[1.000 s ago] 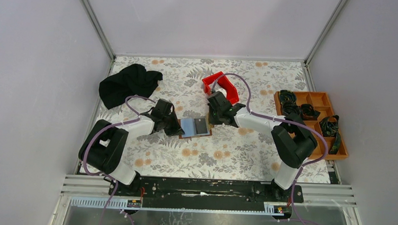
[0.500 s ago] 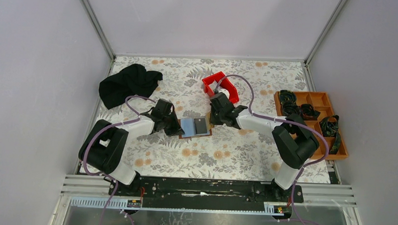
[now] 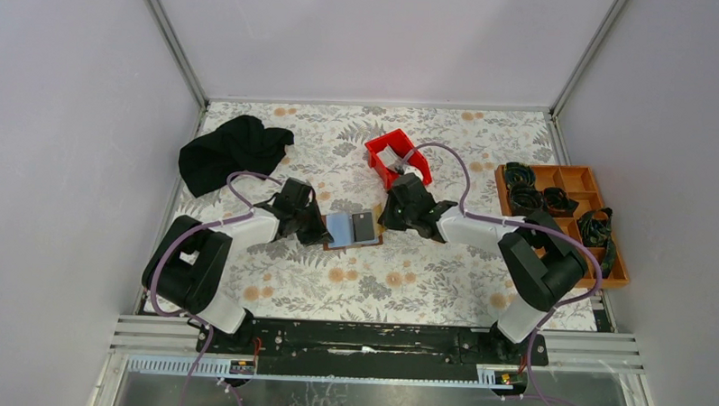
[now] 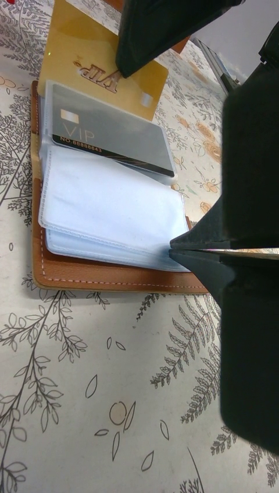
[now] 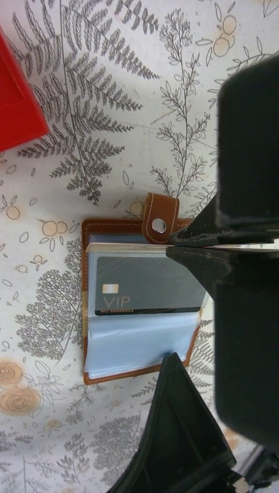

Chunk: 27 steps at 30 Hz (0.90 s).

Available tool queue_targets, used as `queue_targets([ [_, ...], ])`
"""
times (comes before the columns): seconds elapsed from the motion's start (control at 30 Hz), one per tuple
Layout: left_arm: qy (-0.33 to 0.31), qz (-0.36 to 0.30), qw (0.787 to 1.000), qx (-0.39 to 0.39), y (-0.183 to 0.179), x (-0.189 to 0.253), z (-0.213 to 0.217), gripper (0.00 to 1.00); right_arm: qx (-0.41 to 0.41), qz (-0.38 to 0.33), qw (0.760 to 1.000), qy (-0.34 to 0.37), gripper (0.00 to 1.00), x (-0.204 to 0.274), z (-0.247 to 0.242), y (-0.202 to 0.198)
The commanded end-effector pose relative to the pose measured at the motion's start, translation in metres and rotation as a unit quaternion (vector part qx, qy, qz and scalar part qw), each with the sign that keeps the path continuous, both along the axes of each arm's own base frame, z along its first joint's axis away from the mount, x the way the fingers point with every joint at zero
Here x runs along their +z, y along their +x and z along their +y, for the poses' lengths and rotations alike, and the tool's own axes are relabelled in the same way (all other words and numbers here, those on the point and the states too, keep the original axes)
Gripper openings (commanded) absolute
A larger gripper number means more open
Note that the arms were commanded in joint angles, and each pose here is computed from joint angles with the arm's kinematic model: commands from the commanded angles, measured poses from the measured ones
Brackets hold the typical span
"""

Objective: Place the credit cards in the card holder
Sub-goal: Insert the credit card into the card holder.

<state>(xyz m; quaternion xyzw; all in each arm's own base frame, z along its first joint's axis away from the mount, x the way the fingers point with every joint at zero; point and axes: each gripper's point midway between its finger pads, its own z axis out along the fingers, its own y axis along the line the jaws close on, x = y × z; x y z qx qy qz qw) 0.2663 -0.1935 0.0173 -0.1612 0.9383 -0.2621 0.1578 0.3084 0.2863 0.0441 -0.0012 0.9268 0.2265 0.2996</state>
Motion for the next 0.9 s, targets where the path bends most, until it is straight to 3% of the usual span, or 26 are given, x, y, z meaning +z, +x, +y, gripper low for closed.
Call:
queue_targets([
  [0.0, 0.045, 0.033, 0.998, -0.006, -0.014, -0.017, 0.014, 0.00, 0.017, 0.010, 0.999, 0.027, 0.00, 0.004, 0.005, -0.011],
  [0.33, 0.047, 0.035, 0.998, -0.002, -0.014, -0.017, 0.014, 0.00, 0.031, -0.035, 0.997, 0.063, 0.00, 0.048, 0.021, 0.004],
  [0.87, 0.046, 0.042, 0.998, 0.002, -0.012, -0.018, 0.013, 0.00, 0.065, -0.048, 0.992, 0.093, 0.00, 0.070, 0.050, 0.013],
])
